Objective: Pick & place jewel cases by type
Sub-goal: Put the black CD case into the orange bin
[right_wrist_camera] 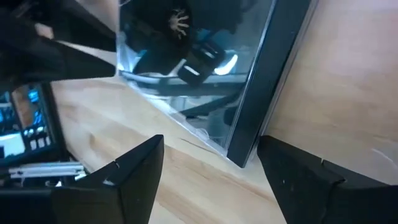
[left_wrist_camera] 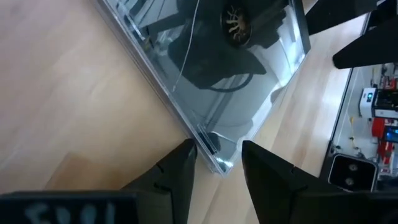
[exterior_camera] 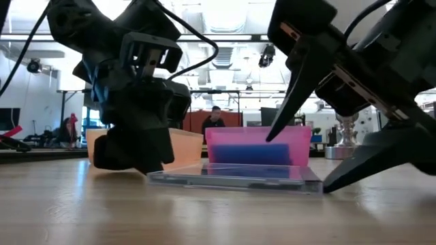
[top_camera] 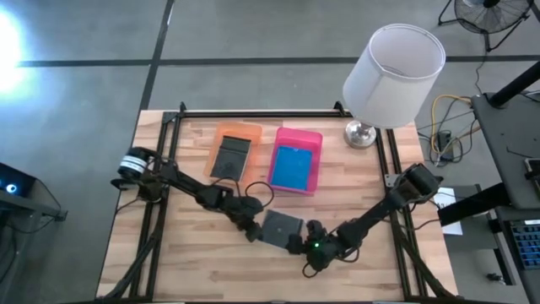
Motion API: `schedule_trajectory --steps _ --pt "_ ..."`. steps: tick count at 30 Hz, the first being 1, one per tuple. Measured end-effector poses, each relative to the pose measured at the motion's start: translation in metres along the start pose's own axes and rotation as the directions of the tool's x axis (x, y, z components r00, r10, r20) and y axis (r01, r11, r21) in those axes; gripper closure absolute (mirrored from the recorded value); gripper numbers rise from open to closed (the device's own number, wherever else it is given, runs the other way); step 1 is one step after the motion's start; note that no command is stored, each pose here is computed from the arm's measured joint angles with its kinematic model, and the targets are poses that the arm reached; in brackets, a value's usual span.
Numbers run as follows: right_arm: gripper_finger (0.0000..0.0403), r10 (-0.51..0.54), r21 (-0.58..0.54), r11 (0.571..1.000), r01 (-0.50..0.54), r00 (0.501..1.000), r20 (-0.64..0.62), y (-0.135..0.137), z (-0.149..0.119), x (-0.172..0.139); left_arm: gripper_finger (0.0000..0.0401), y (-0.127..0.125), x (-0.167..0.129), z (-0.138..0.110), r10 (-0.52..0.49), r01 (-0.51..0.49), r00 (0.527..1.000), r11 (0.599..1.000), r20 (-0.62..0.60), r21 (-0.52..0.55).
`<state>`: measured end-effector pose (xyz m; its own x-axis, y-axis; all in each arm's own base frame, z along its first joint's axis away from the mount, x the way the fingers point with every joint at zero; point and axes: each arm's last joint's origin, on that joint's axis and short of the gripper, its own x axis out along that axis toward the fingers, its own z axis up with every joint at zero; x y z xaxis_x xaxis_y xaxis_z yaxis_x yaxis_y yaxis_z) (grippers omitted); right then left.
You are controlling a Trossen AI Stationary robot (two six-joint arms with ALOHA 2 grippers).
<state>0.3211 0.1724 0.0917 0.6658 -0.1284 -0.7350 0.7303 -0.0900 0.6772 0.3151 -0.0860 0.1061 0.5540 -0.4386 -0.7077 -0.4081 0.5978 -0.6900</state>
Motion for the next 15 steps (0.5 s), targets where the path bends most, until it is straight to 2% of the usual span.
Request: schedule_trajectory --steps 4,9,15 --pt "0.0149 0.107 -0.118 0.988 -0.104 0.994 0.016 0.009 -0.004 -0.009 0.0279 0.001 0.001 -0.004 0.019 -0.019 1.0 1.0 -0.02 0.002" --pt "0.0157 0.144 -0.306 0.944 -0.125 0.989 0.039 0.019 -0.005 -0.017 0.0279 0.005 0.001 -0.01 0.063 -0.063 0.996 0.998 -0.061 0.004" --pt "0.0156 0.228 -0.277 0.937 -0.211 0.973 0.029 0.037 -0.004 -0.033 0.0279 0.005 0.003 -0.021 0.104 -0.103 0.989 0.995 -0.104 0.017"
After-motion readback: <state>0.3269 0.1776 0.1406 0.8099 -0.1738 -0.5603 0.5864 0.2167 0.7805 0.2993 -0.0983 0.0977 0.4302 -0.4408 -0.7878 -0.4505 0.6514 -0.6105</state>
